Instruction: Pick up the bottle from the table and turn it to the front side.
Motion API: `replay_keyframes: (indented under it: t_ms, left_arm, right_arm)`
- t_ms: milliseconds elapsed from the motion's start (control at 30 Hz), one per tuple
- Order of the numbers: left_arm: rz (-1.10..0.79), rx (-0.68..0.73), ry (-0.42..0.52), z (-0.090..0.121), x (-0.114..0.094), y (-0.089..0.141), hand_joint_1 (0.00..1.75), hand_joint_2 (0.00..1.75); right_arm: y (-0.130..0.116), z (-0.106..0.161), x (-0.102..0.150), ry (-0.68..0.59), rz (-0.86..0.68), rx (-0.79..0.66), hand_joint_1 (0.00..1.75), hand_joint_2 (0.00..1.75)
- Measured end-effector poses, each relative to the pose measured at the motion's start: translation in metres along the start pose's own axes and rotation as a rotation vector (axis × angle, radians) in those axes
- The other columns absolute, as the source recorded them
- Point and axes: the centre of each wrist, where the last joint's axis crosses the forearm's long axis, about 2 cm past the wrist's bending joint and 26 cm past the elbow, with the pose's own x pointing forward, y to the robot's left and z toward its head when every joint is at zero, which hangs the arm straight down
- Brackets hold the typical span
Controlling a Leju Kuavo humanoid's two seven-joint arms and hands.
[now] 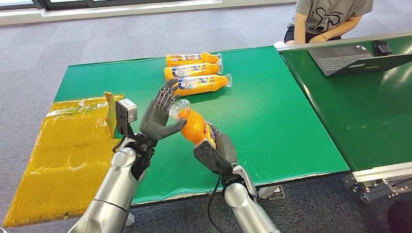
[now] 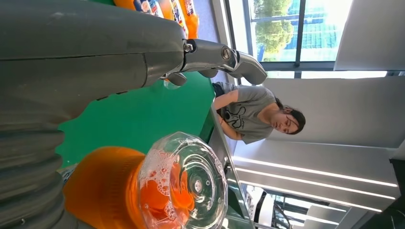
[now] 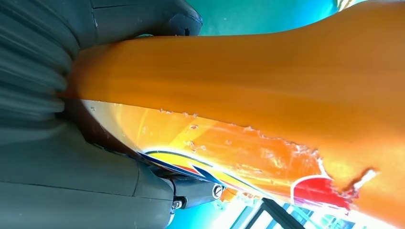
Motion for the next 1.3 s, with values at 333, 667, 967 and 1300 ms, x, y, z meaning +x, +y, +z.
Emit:
replay_keyframes:
  t_ms: [333,667,967,1300]
  left_arm:
    - [0.015,-0.018,0.043,-0.003,-0.005,-0.002,0.0,1.75]
    - [0.014,-0.044,0.076,-0.001,-0.012,-0.002,0.0,1.75]
    - [-0.016,-0.276,0.215,-0.011,-0.009,-0.012,0.0,1.75]
    - [0.038,-0.383,0.227,-0.009,-0.008,-0.01,0.0,1.75]
  right_arm:
    - [0.001,0.003,-0.005,0.017,-0.015,0.004,1.75,1.75]
    - [0.002,0.008,-0.013,0.029,-0.009,0.009,1.75,1.75]
    - [0.001,0.01,-0.018,0.04,0.001,0.003,1.75,1.75]
    - [-0.003,0.012,-0.023,0.042,0.01,-0.004,1.75,1.75]
